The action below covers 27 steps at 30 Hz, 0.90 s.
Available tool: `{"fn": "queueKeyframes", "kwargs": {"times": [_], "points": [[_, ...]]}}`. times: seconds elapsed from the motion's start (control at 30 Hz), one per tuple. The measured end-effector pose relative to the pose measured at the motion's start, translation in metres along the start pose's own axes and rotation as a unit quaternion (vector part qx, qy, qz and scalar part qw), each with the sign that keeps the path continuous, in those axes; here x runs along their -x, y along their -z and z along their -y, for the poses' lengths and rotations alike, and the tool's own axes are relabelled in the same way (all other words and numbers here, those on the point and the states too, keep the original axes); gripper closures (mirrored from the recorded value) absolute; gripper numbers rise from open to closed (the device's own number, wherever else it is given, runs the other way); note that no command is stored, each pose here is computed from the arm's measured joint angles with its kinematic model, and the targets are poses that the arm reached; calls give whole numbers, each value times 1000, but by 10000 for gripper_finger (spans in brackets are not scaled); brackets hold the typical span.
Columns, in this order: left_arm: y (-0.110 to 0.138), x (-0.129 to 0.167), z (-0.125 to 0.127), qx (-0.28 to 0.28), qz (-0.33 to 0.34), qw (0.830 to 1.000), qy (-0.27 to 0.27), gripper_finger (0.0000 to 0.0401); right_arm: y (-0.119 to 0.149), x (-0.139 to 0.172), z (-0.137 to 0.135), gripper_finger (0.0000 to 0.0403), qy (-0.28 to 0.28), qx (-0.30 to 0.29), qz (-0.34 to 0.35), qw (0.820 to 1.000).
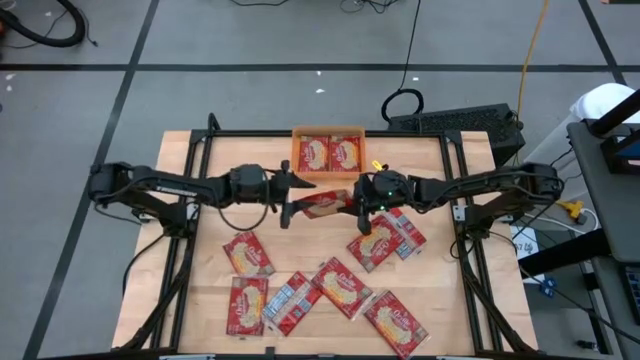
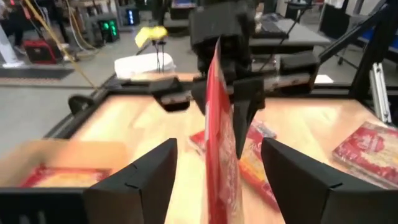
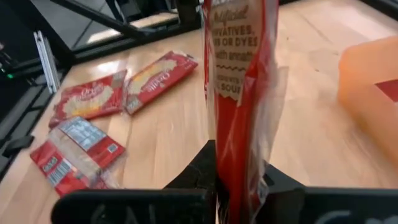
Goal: Sort popcorn bags into baskets
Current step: Put the popcorn pack into the orange bin
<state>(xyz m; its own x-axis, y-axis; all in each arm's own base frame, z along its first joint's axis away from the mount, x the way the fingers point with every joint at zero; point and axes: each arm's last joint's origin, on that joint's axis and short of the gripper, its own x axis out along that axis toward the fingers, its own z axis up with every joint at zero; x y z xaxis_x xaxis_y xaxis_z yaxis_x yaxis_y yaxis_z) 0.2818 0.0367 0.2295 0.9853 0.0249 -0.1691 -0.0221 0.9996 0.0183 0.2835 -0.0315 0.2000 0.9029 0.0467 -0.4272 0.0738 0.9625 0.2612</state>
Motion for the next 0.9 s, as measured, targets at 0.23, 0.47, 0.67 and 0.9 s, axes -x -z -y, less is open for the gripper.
{"fn": "queueKeyframes", "kwargs": {"times": [0.23, 0.47, 0.67, 0.9], "points": [[18, -15, -3, 7, -18, 999, 46, 209, 6, -6, 3, 390, 18, 28, -14, 999], [27, -18, -10, 22, -34, 999, 28, 355, 7, -8, 6, 386, 60, 53, -9, 997], [18, -11, -16, 30, -23, 999, 7, 373, 1, -4, 4, 332, 66, 53, 10, 996], [-8, 15, -31, 37, 8, 999, -12, 388, -5, 4, 1, 259, 65, 59, 26, 996]]}}
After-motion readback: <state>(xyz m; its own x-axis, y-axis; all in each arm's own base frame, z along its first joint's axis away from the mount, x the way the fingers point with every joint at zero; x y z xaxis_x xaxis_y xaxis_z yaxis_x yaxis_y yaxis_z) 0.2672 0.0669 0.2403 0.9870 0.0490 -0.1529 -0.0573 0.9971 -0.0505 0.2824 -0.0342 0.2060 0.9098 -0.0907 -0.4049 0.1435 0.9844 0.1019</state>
